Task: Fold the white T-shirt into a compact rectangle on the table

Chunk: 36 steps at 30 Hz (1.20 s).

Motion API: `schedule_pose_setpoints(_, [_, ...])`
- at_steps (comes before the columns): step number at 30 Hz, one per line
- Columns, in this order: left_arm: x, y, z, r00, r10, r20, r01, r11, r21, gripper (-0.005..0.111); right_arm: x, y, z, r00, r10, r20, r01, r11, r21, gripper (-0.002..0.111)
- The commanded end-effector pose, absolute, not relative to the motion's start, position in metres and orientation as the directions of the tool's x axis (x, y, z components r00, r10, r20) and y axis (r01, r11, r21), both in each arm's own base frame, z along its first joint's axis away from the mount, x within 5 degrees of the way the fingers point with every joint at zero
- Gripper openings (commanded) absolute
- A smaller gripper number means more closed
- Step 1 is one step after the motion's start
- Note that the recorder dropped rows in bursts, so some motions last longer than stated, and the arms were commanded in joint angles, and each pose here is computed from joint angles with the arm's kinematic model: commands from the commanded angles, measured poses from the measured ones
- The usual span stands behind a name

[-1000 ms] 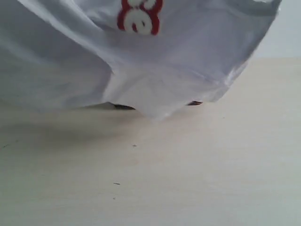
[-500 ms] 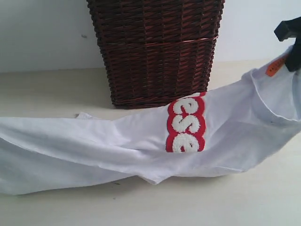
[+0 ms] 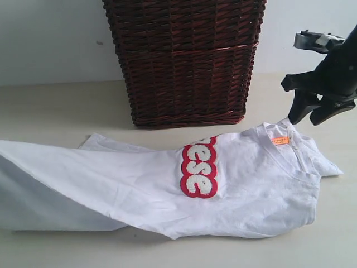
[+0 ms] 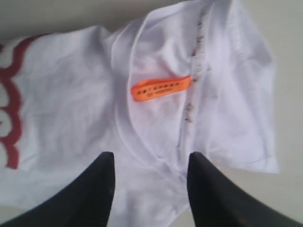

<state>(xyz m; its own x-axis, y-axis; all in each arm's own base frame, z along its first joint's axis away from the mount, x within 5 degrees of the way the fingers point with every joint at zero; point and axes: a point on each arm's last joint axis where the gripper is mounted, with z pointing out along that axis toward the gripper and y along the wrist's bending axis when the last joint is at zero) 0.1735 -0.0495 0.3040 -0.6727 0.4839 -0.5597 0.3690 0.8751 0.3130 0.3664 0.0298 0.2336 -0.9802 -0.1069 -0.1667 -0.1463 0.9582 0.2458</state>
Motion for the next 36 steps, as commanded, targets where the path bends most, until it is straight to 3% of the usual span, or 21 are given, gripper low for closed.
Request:
schedule_pose_setpoints(1, [0.174,-0.051,0.305,-0.661,0.474,-0.582,0.368,0.881,0.299,0.002,0.347,0.039,0.273,-0.967,-0.157,-0.200,-0.220,0.910,0.351,0.048])
schedule_pose_setpoints(4, [0.174,-0.052,0.305,-0.660,0.463,-0.592,0.369,0.886,0.283,0.018,0.322,0.039,0.291,-0.960,-0.155,-0.235,-0.232,0.908,0.349,0.048])
schedule_pose_setpoints(8, [0.171,-0.053,0.305,-0.671,0.444,-0.594,0.367,0.895,0.254,0.057,0.273,0.029,0.289,-0.977,-0.119,-0.178,-0.164,0.950,0.266,0.048])
schedule_pose_setpoints(10, [0.169,-0.053,0.308,-0.670,0.429,-0.606,0.364,0.901,0.236,0.068,0.248,0.027,0.279,-0.986,-0.101,-0.133,-0.133,0.958,0.252,0.048])
schedule_pose_setpoints(14, [0.161,-0.052,0.321,-0.647,0.390,-0.656,0.352,0.915,0.196,0.067,0.210,0.027,0.245,-0.997,-0.082,-0.003,-0.080,0.958,0.276,0.048])
schedule_pose_setpoints(19, [0.150,-0.049,0.330,-0.615,0.360,-0.701,0.345,0.923,0.172,0.053,0.195,0.030,0.198,-1.000,0.008,0.025,0.015,0.953,0.303,0.048])
schedule_pose_setpoints(22, [0.149,-0.050,0.332,-0.605,0.347,-0.716,0.347,0.925,0.155,0.047,0.200,0.034,0.180,-1.000,0.006,0.000,0.006,0.938,0.345,0.048])
schedule_pose_setpoints(27, [0.148,-0.053,0.332,-0.599,0.356,-0.717,0.373,0.917,0.143,0.052,0.221,0.037,0.164,-0.993,0.055,-0.109,0.010,0.924,0.382,0.048])
schedule_pose_setpoints(36, [0.148,-0.053,0.332,-0.599,0.356,-0.717,0.373,0.917,0.143,0.054,0.238,0.032,0.120,-0.993,0.088,-0.075,0.059,0.941,0.333,0.048])
